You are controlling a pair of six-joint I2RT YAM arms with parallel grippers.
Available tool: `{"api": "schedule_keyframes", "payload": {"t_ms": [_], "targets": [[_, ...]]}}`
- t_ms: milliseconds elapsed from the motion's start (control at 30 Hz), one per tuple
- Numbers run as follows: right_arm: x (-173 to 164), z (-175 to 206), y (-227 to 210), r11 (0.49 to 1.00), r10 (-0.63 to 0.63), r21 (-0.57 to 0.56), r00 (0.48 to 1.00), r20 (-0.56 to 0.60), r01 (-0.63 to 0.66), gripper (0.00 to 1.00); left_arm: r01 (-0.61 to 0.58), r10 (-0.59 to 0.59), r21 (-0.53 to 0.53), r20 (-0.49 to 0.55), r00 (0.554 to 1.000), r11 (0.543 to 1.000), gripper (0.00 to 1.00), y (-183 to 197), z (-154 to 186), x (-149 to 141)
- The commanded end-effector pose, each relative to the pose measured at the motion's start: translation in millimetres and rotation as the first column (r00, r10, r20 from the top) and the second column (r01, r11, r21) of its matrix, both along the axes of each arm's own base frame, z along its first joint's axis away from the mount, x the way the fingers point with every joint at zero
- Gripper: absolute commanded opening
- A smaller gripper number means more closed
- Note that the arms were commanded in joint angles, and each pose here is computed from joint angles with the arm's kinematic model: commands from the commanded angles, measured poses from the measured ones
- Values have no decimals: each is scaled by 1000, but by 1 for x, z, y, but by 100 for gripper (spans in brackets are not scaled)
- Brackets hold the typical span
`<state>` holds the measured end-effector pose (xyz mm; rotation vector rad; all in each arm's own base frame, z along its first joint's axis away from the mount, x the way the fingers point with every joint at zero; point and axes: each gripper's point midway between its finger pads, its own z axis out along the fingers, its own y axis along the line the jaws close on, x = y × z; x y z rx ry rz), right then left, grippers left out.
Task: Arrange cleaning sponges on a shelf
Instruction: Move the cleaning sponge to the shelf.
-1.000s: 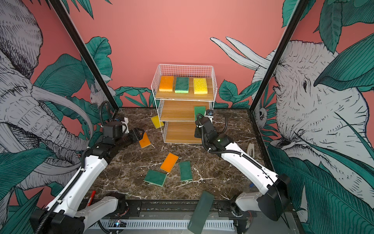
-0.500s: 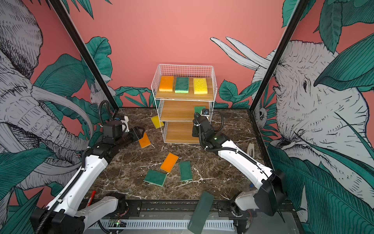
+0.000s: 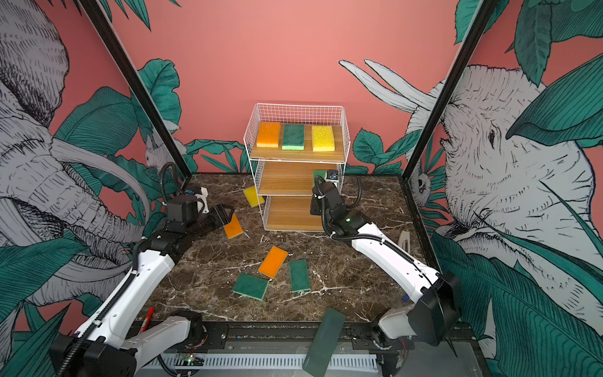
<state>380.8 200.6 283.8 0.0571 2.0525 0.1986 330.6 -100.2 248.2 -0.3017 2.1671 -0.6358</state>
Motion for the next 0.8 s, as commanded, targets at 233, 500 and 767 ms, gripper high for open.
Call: {"api": "schedule_keyframes", "payload": {"t_ms": [233, 500, 767], "targets": [[16, 3, 0, 1000, -22, -13, 999, 29, 23, 0, -15, 15, -2, 18, 1000, 1000, 65, 3, 4, 0], [24, 19, 4, 1000, -20, 5, 998, 62, 19, 0, -10, 10, -12, 7, 1000, 1000, 64, 1, -2, 3], [31, 11, 8, 1000, -15, 0, 999, 46, 15, 0, -11, 11, -16, 3, 1000, 1000, 64, 0, -4, 4]]}}
